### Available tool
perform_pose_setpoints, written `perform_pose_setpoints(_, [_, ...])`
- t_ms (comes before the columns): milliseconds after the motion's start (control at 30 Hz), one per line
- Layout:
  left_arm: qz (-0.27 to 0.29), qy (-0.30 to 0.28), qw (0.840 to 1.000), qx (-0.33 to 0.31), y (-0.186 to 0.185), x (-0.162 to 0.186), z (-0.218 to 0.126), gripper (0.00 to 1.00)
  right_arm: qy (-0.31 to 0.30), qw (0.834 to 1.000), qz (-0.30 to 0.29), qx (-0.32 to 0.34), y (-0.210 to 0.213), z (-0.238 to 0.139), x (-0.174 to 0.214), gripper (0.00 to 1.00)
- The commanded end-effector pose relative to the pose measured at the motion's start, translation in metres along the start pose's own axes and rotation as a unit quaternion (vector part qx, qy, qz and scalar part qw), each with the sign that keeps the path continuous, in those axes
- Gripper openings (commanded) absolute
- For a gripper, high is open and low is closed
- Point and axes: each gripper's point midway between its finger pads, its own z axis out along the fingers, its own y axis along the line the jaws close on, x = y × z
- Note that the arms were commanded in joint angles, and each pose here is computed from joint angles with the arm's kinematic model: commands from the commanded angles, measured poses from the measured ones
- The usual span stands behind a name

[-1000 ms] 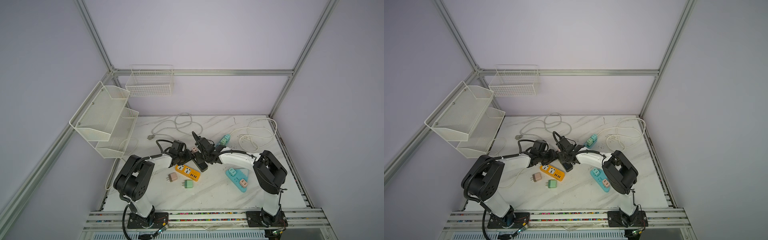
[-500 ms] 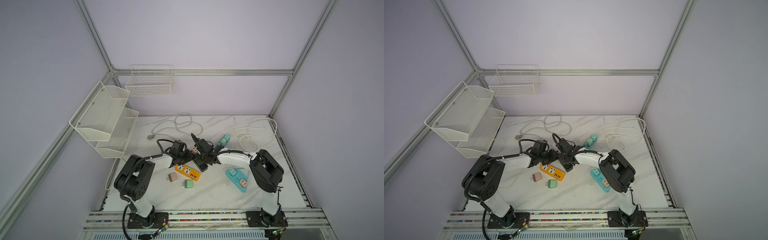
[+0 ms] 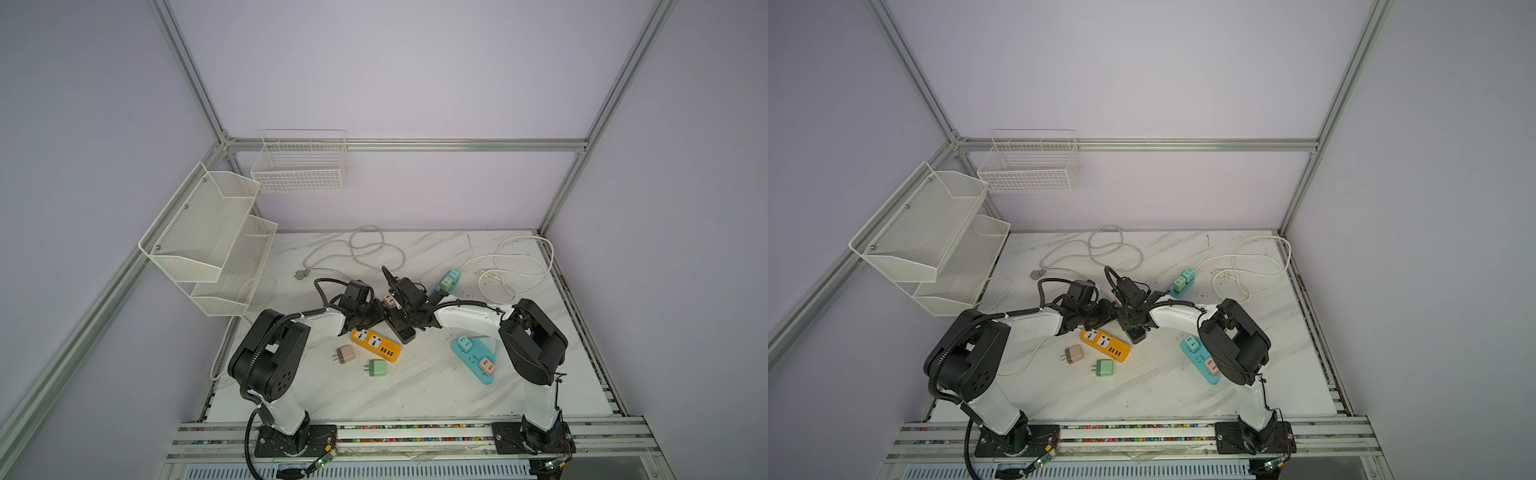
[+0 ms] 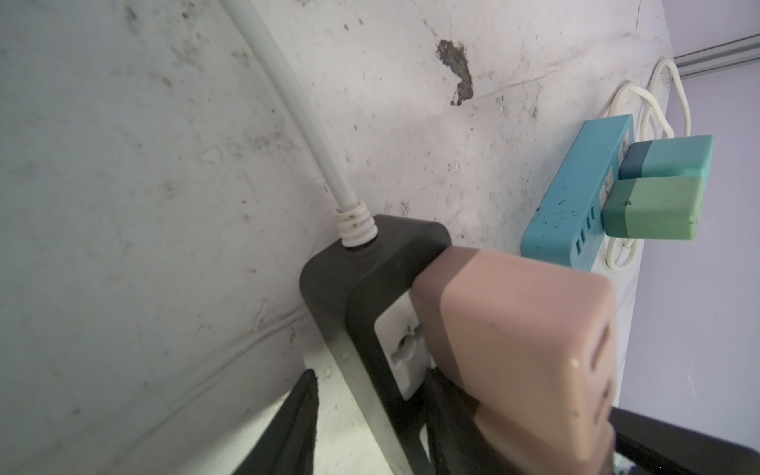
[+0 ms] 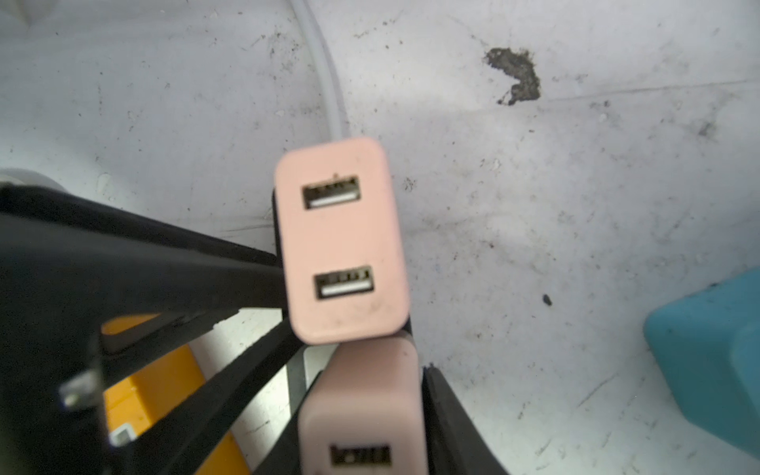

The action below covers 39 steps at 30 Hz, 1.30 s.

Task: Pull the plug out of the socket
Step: 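Grip the pink plug with the right gripper while the left holds the black strip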

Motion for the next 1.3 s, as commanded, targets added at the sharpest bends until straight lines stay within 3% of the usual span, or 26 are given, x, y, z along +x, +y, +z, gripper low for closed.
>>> perform_pose_setpoints(0, [0.005, 0.02, 0.999, -0.029, 0.021, 0.019, 0.002, 0.41, -0.014, 1.0, -0.008, -0.017, 0.007, -0.011, -0.013, 0.33])
perform_pose_setpoints(367, [0.008, 0.039, 0.999, -0.027, 0.022, 0.036, 0.002, 0.41, -0.029, 0.999, -0.007, -0.043, 0.013, -0.023, -0.023, 0.26])
perform_pose_setpoints(567, [0.007, 0.046, 0.998, -0.046, 0.033, 0.043, 0.004, 0.4, -0.02, 1.0, -0.014, -0.008, 0.007, -0.018, -0.021, 0.22])
perform_pose_setpoints(767, [0.005, 0.043, 0.997, -0.059, 0.041, 0.046, 0.003, 0.39, -0.025, 0.998, -0.016, -0.061, 0.021, -0.025, -0.023, 0.21])
perform_pose_setpoints(967, [0.006, 0.049, 0.996, -0.072, 0.047, 0.049, 0.002, 0.37, -0.033, 0.999, -0.005, 0.0, -0.004, -0.027, -0.027, 0.2])
perform_pose_setpoints(1067, [0.005, 0.047, 0.996, -0.072, 0.046, 0.048, 0.002, 0.37, -0.036, 0.999, -0.018, -0.026, 0.012, -0.026, -0.028, 0.2])
perform_pose_setpoints(1267, [0.006, 0.042, 0.997, -0.07, 0.044, 0.046, -0.001, 0.37, -0.031, 0.999, -0.032, -0.015, 0.019, -0.024, -0.024, 0.19])
